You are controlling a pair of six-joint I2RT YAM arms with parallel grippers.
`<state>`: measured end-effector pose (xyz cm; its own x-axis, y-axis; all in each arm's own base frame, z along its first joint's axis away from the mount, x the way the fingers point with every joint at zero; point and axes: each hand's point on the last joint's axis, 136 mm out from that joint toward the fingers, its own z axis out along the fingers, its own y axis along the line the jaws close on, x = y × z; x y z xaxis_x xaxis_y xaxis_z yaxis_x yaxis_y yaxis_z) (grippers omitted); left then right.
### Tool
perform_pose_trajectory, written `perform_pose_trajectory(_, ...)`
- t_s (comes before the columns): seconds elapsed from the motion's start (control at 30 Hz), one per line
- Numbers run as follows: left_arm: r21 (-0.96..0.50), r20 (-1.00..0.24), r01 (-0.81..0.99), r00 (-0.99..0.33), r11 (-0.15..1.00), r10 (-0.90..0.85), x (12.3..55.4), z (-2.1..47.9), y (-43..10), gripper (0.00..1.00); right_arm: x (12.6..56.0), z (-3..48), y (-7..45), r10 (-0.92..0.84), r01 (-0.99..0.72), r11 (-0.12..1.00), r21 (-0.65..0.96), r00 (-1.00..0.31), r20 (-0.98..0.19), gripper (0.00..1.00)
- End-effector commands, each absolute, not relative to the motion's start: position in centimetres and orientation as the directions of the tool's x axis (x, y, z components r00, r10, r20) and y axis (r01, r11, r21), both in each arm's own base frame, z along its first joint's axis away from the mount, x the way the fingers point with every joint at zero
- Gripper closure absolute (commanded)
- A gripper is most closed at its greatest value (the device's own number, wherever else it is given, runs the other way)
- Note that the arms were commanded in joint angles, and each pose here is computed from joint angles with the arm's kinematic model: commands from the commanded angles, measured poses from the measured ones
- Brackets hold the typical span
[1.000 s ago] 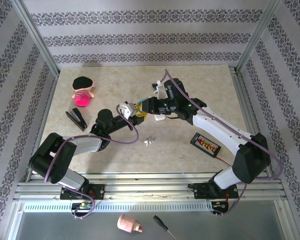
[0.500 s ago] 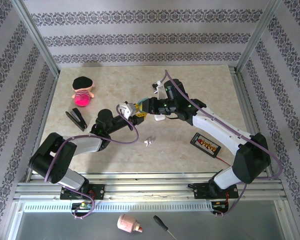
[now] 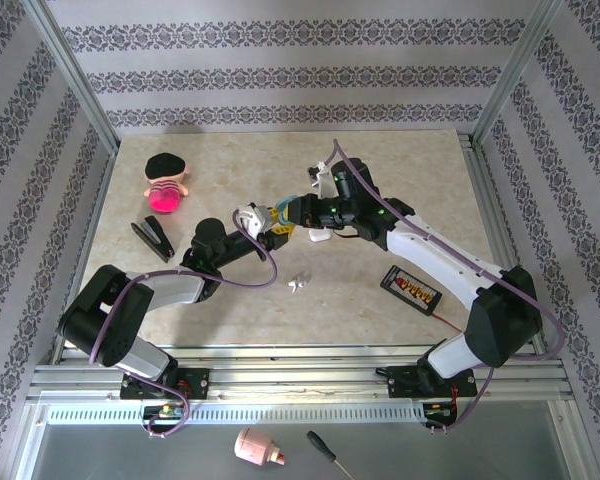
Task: Insert wireless bluetooth earbuds into charging case
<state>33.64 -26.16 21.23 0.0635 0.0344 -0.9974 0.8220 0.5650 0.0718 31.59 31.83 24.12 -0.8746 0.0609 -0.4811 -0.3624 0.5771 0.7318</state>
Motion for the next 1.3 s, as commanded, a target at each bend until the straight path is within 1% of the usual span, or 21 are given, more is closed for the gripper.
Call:
perform_pose_trajectory(0.0,0.116,-0.990,0.824,0.142,0.555,-0.004,33.4,23.9,-26.6,0.82,31.0,23.7,32.6,0.023,-0.388,0.565,0.728,-0.875,-0.484,0.83)
perform_pose_trajectory(0.07,0.115,-0.990,0.825,0.143,0.554,-0.007,33.4,24.1,-26.7,0.83,31.0,23.1,32.3,0.029,-0.373,0.578,0.726,-0.880,-0.475,0.81)
perform_pose_trajectory(0.13,0.116,-0.989,0.825,0.146,0.553,-0.010,33.4,24.2,-26.7,0.83,31.3,22.7,31.9,0.043,-0.359,0.596,0.718,-0.879,-0.475,0.74)
perform_pose_trajectory(0.23,0.115,-0.989,0.826,0.146,0.552,-0.012,33.3,24.3,-26.7,0.83,31.4,22.8,31.4,0.050,-0.355,0.612,0.707,-0.875,-0.482,0.71)
perform_pose_trajectory(0.3,0.117,-0.989,0.825,0.149,0.553,-0.013,33.3,24.5,-26.7,0.83,31.5,23.3,31.0,0.056,-0.360,0.617,0.700,-0.867,-0.495,0.67)
perform_pose_trajectory(0.47,0.117,-0.989,0.824,0.147,0.555,-0.009,33.4,24.3,-26.7,0.83,31.4,24.8,30.0,0.058,-0.397,0.625,0.672,-0.835,-0.547,0.56)
perform_pose_trajectory(0.67,0.132,-0.989,0.820,0.150,0.557,0.013,33.4,23.7,-26.6,0.83,30.6,27.7,29.2,0.045,-0.489,0.607,0.627,-0.766,-0.641,0.42)
perform_pose_trajectory(0.77,0.146,-0.988,0.838,0.151,0.526,0.035,32.8,23.4,-26.8,0.83,31.9,28.0,28.0,0.087,-0.463,0.665,0.586,-0.731,-0.677,0.30)
perform_pose_trajectory(0.83,0.154,-0.988,0.856,0.147,0.494,0.053,32.2,23.3,-27.1,0.83,32.9,27.9,27.7,0.105,-0.436,0.683,0.586,-0.735,-0.669,0.22)
perform_pose_trajectory(0.87,0.153,-0.988,0.859,0.143,0.489,0.060,32.0,23.3,-27.1,0.83,33.4,27.9,27.6,0.119,-0.419,0.686,0.595,-0.742,-0.660,0.20)
perform_pose_trajectory(1.07,0.163,-0.986,0.859,0.151,0.486,0.064,31.4,23.9,-26.8,0.83,35.6,26.8,28.8,0.151,-0.362,0.660,0.658,-0.795,-0.588,0.18)
perform_pose_trajectory(1.27,0.158,-0.987,0.843,0.153,0.514,0.051,31.9,24.4,-26.6,0.83,35.2,25.7,29.3,0.139,-0.354,0.639,0.683,-0.820,-0.555,0.19)
